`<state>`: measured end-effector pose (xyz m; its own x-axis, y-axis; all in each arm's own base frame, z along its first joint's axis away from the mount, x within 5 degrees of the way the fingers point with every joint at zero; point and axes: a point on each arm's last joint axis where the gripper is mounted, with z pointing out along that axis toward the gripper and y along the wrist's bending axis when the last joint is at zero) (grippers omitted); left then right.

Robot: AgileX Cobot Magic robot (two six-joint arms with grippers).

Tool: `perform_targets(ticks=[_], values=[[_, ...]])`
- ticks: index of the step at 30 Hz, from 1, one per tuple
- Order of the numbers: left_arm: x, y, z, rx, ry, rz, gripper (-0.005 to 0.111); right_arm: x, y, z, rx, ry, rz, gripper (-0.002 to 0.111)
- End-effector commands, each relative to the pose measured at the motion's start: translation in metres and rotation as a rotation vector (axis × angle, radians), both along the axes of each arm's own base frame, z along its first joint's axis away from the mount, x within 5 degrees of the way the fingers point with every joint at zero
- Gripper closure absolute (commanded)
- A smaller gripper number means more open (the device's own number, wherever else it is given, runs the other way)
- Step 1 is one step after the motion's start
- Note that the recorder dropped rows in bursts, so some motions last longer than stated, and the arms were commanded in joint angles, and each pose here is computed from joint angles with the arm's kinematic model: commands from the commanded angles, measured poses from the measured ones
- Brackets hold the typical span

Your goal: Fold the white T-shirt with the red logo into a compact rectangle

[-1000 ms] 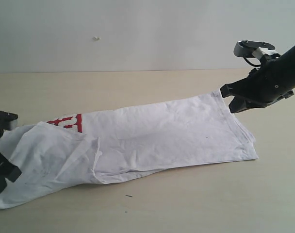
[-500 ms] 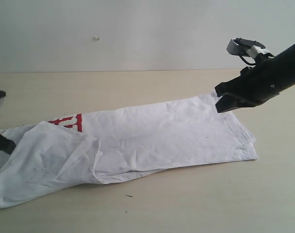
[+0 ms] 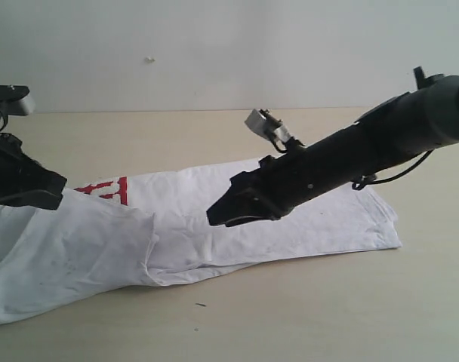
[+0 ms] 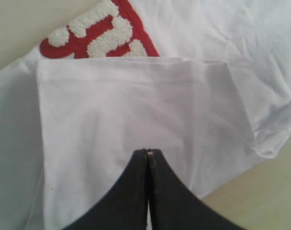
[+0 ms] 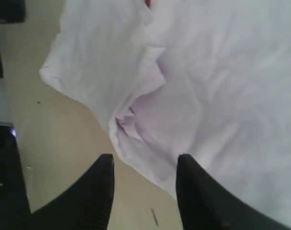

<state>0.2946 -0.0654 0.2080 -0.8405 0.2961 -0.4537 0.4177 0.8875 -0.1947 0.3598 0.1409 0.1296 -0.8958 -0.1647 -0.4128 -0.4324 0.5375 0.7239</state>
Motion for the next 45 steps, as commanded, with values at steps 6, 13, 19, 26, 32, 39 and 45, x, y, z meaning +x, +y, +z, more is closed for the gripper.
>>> perform_targets(ticks=[6, 13, 19, 26, 32, 39, 45], values=[[0.011, -0.004, 0.011, -0.017, -0.037, -0.027, 0.107, 0.012, 0.071, -0.009, 0.076, -0.007, 0.066, 0.048], [0.015, -0.004, 0.014, -0.021, -0.065, -0.009, 0.107, 0.013, 0.1, -0.015, -0.169, -0.049, 0.039, 0.048], [0.015, -0.005, 0.016, -0.032, -0.054, 0.002, 0.107, 0.008, 0.11, -0.019, -0.178, 0.022, -0.01, 0.048], [0.015, -0.005, 0.016, -0.044, -0.053, 0.011, 0.107, 0.007, 0.112, -0.04, -0.167, 0.118, -0.035, 0.048], [0.015, -0.005, 0.016, -0.044, -0.053, 0.011, 0.107, 0.01, 0.122, -0.021, -0.085, 0.109, 0.054, 0.049], [0.015, -0.006, 0.016, -0.049, -0.053, 0.013, 0.107, 0.013, 0.123, -0.022, -0.08, 0.105, 0.043, 0.049], [0.015, -0.006, 0.016, -0.053, -0.046, 0.012, 0.107, 0.013, 0.122, -0.035, -0.11, 0.139, 0.034, 0.051]])
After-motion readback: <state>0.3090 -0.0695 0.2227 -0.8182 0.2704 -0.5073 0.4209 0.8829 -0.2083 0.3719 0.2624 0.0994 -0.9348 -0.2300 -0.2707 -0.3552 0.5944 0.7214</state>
